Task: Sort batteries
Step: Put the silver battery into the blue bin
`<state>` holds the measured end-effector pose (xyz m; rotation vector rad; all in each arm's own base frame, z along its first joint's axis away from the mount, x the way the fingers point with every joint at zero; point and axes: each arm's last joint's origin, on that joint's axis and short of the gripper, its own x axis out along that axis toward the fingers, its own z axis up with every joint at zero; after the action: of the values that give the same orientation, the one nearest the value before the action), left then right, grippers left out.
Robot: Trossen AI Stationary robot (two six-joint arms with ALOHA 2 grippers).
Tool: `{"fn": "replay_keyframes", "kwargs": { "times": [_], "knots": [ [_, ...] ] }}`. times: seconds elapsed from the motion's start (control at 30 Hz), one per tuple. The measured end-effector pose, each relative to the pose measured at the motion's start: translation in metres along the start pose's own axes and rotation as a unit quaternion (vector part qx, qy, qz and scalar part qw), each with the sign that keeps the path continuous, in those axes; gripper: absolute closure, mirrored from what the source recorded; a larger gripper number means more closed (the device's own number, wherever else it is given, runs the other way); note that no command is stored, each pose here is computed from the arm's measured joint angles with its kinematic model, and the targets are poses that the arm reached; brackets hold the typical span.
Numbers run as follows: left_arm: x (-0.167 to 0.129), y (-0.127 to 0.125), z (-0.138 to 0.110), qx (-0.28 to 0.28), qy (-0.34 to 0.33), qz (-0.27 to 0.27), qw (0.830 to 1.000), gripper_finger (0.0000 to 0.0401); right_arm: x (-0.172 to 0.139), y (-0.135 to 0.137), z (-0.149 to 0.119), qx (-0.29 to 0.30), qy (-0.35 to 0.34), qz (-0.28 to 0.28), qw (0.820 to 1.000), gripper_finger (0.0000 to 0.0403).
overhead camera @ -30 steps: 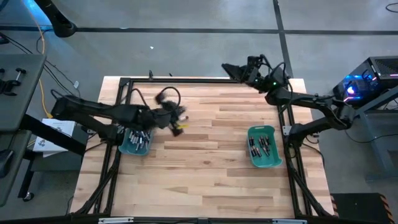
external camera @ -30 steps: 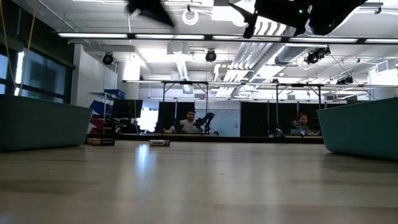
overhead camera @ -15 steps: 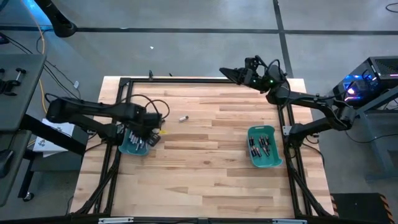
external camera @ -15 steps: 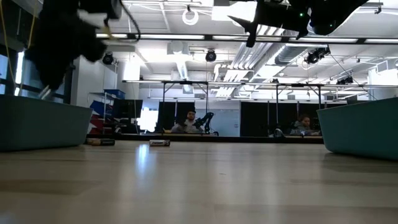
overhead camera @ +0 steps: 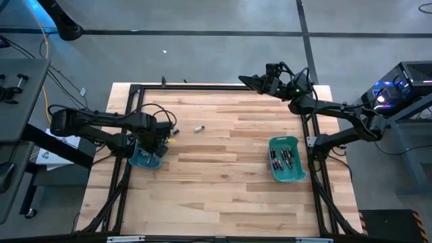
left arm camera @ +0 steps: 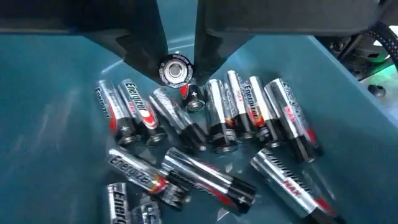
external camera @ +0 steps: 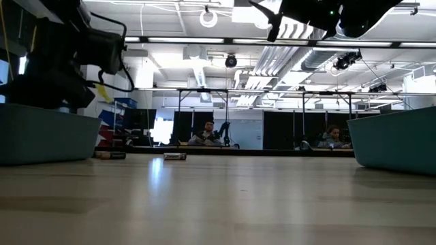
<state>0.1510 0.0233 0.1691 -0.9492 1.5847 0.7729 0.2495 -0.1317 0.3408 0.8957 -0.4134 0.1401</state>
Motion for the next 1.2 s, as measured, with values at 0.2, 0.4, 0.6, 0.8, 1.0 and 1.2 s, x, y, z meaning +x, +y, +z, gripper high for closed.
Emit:
{"fn": "replay_keyframes", "kwargs": {
  "times": [0.2, 0.4, 0.6, 0.8, 1.0, 1.2],
  "knots": [
    [-0.007, 0.001, 0.004, 0.019, 0.012, -0.018, 1.0, 0.0249, 0.001, 0.001, -0.003, 0.002, 0.004, 0.003, 1.0, 0.0226],
    [-0.055, -0.003, 0.01, 0.026, -0.007, -0.024, 0.999, 0.0212, 0.001, 0.002, -0.003, 0.001, 0.004, 0.004, 1.0, 0.0226],
    [-0.121, -0.027, 0.025, 0.126, -0.193, -0.096, 0.968, 0.0215, 0.001, 0.002, -0.003, -0.001, 0.003, 0.003, 1.0, 0.0226],
    [-0.15, -0.073, 0.052, 0.299, -0.474, -0.158, 0.813, 0.0215, 0.001, 0.002, -0.003, 0.001, 0.004, 0.004, 1.0, 0.0226],
    [-0.118, -0.091, 0.096, 0.305, -0.507, -0.138, 0.794, 0.0215, 0.004, 0.008, -0.01, 0.015, 0.03, 0.028, 0.999, 0.0226],
    [-0.053, -0.088, 0.132, 0.272, -0.407, -0.113, 0.865, 0.0215, 0.006, 0.019, -0.018, 0.016, 0.044, 0.05, 0.998, 0.0226]
  ]
}}
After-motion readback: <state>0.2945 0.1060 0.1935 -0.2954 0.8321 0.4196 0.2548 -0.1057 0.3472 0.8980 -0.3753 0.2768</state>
